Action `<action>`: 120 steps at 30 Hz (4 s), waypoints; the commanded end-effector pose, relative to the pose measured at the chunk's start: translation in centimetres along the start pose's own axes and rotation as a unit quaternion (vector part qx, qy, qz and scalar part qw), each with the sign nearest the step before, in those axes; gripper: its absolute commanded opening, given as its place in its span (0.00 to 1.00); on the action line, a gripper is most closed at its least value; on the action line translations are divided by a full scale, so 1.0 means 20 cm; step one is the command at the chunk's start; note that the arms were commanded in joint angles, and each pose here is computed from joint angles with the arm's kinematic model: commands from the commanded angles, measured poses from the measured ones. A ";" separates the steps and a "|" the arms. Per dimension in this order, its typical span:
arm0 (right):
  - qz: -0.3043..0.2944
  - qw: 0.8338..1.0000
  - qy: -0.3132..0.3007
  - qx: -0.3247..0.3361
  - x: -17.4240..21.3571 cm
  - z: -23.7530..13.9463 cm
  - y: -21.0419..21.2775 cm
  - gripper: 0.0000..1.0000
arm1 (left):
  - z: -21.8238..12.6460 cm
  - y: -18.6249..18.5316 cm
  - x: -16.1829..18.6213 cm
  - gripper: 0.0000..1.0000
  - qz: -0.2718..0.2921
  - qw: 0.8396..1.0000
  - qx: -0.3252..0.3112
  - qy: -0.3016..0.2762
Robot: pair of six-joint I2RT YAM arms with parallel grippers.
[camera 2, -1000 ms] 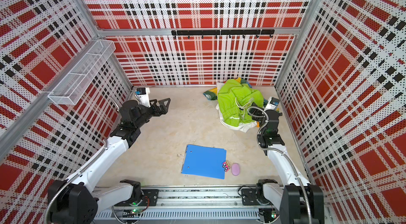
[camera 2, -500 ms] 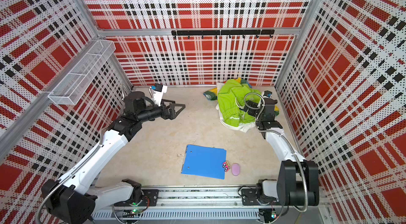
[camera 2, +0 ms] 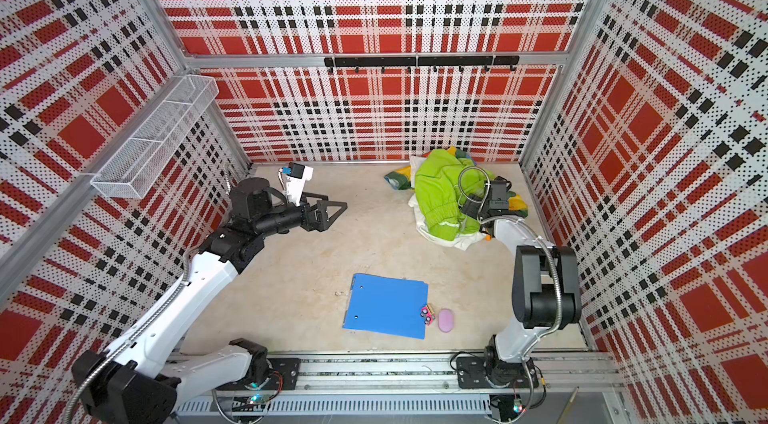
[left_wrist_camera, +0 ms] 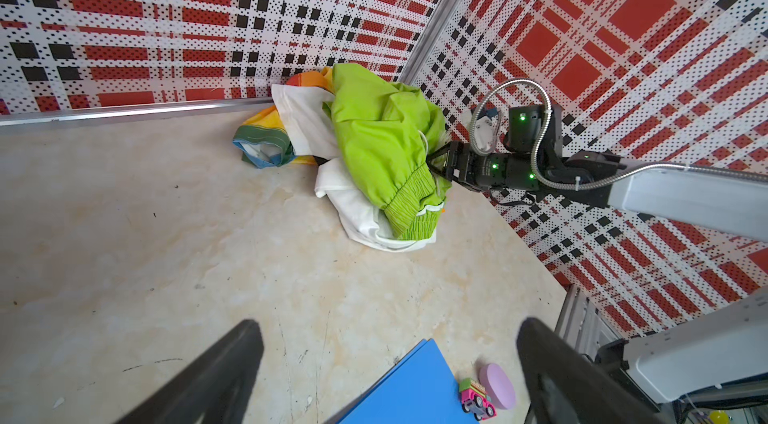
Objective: Pick out a specific cloth from the pile
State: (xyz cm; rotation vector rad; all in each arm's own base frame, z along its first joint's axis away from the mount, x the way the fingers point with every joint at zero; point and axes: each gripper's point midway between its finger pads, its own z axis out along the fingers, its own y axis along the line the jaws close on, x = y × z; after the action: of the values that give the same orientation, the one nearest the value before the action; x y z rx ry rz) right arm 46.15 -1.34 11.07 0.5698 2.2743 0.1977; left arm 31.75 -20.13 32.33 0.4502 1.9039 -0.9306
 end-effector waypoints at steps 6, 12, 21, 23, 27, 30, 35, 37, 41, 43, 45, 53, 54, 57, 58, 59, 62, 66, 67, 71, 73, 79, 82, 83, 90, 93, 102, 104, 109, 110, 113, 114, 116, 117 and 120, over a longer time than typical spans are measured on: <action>0.025 0.994 -0.058 -0.090 -0.30 -0.01 0.24 0.40 | -0.05 -0.01 -0.04 0.99 0.004 1.000 0.006 -0.023; 0.050 0.989 -0.073 -0.119 -0.42 0.05 0.38 0.41 | -0.07 0.02 -0.07 0.99 -0.003 0.999 0.005 -0.036; 0.025 0.989 -0.028 -0.140 -0.31 0.21 0.59 0.47 | -0.07 0.02 -0.06 0.99 -0.004 0.999 0.000 -0.036; -0.001 0.989 -0.008 -0.149 -0.27 0.21 0.63 0.47 | -0.06 0.02 -0.05 0.99 -0.005 0.999 0.001 -0.034; -0.091 0.989 0.019 -0.118 -0.18 0.18 0.71 0.46 | -0.06 0.02 -0.06 0.99 -0.005 0.999 0.002 -0.033; -0.106 0.986 0.043 -0.122 -0.09 0.19 0.72 0.45 | -0.06 0.03 -0.06 0.99 -0.007 0.999 -0.001 -0.034; -0.118 0.983 0.093 -0.108 0.09 0.28 0.69 0.45 | -0.07 0.03 -0.06 0.99 -0.006 0.999 -0.005 -0.036; -0.114 0.982 0.109 -0.104 0.17 0.32 0.68 0.45 | -0.07 0.04 -0.06 0.99 -0.007 0.999 -0.006 -0.037; -0.106 0.980 0.132 -0.102 0.32 0.39 0.70 0.47 | -0.06 0.04 -0.05 0.99 -0.008 0.999 -0.007 -0.035; -0.106 0.978 0.143 -0.110 0.38 0.42 0.75 0.49 | -0.06 0.04 -0.05 0.99 -0.007 0.999 -0.008 -0.035; -0.115 0.974 0.157 -0.115 0.44 0.44 0.79 0.50 | -0.06 0.04 -0.05 0.99 -0.007 0.999 -0.010 -0.036; -0.108 0.978 0.103 -0.145 0.26 0.23 0.88 0.60 | -0.06 0.04 -0.05 0.99 -0.003 0.999 -0.015 -0.038; -0.109 0.979 0.091 -0.149 0.21 0.17 0.88 0.62 | -0.06 0.04 -0.05 0.99 -0.004 0.999 -0.016 -0.038; -0.104 0.982 0.054 -0.151 0.05 0.04 0.83 0.71 | -0.06 0.04 -0.06 0.99 -0.002 0.999 -0.017 -0.040; -0.099 0.983 0.043 -0.151 -0.01 0.00 0.80 0.73 | -0.07 0.03 -0.06 0.99 -0.001 0.999 -0.016 -0.040; -0.093 0.984 0.033 -0.149 -0.06 -0.04 0.75 0.75 | -0.07 0.04 -0.05 0.99 -0.002 0.999 -0.017 -0.040; -0.073 0.989 0.008 -0.127 -0.19 -0.10 0.56 0.84 | -0.07 0.03 -0.06 0.99 -0.001 0.999 -0.016 -0.040; -0.038 0.996 0.009 -0.085 -0.25 -0.06 0.27 0.95 | -0.06 0.03 -0.05 0.99 -0.002 0.999 -0.015 -0.039; -0.032 0.997 0.008 -0.073 -0.25 -0.05 0.21 0.96 | -0.07 0.03 -0.06 0.99 -0.002 0.999 -0.014 -0.040; -0.015 0.998 0.028 -0.062 -0.17 0.02 0.08 0.95 | -0.07 0.04 -0.06 0.99 -0.002 0.999 -0.017 -0.041; -0.012 0.997 0.038 -0.063 -0.12 0.06 0.07 0.91 | -0.06 0.04 -0.05 0.99 -0.004 0.999 -0.016 -0.039; 0.003 0.996 0.052 -0.079 -0.05 0.11 0.08 0.43 | -0.06 0.05 -0.05 0.99 -0.005 0.999 -0.017 -0.038; -0.002 0.997 0.033 -0.073 -0.10 0.07 0.09 0.18 | -0.07 0.04 -0.06 0.99 -0.005 0.999 -0.017 -0.040; -0.008 0.997 0.024 -0.074 -0.12 0.04 0.11 0.14 | -0.07 0.04 -0.06 0.99 -0.005 0.999 -0.018 -0.041; -0.061 0.990 -0.023 -0.122 -0.18 -0.17 0.43 0.08 | -0.08 0.05 -0.07 0.99 -0.005 0.999 -0.020 -0.044; -0.074 0.987 -0.011 -0.145 -0.12 -0.16 0.59 0.10 | -0.08 0.05 -0.07 0.99 -0.007 0.999 -0.021 -0.044; -0.087 0.988 0.078 -0.105 0.29 0.23 0.67 0.10 | -0.07 0.05 -0.06 0.99 -0.010 0.999 -0.020 -0.041; -0.076 0.988 0.094 -0.100 0.37 0.30 0.65 0.10 | -0.07 0.05 -0.06 0.99 -0.010 0.999 -0.020 -0.040; -0.092 0.985 0.125 -0.077 0.51 0.41 0.64 0.13 | -0.07 0.06 -0.06 0.99 -0.011 0.999 -0.023 -0.041; -0.091 0.985 0.125 -0.078 0.51 0.41 0.64 0.15 | -0.07 0.06 -0.06 0.99 -0.012 0.999 -0.024 -0.041; -0.090 0.987 0.097 -0.094 0.44 0.34 0.66 0.26 | -0.07 0.06 -0.06 0.99 -0.010 0.999 -0.025 -0.042; -0.090 0.987 0.085 -0.097 0.41 0.30 0.67 0.30 | -0.07 0.06 -0.06 0.99 -0.010 0.999 -0.024 -0.043; -0.091 0.989 0.066 -0.098 0.34 0.23 0.68 0.34 | -0.07 0.05 -0.06 0.99 -0.010 0.999 -0.022 -0.042; -0.090 0.989 0.055 -0.101 0.30 0.18 0.69 0.37 | -0.07 0.05 -0.06 0.99 -0.011 0.999 -0.021 -0.041; -0.102 0.988 0.023 -0.112 0.20 0.05 0.70 0.44 | -0.06 0.05 -0.05 0.99 -0.009 0.999 -0.018 -0.039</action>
State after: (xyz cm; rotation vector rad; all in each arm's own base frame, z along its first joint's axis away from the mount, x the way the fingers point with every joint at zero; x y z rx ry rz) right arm 50.22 13.70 9.82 0.2402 2.3318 0.4050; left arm 32.36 -18.47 32.52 0.3604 1.8860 -0.9098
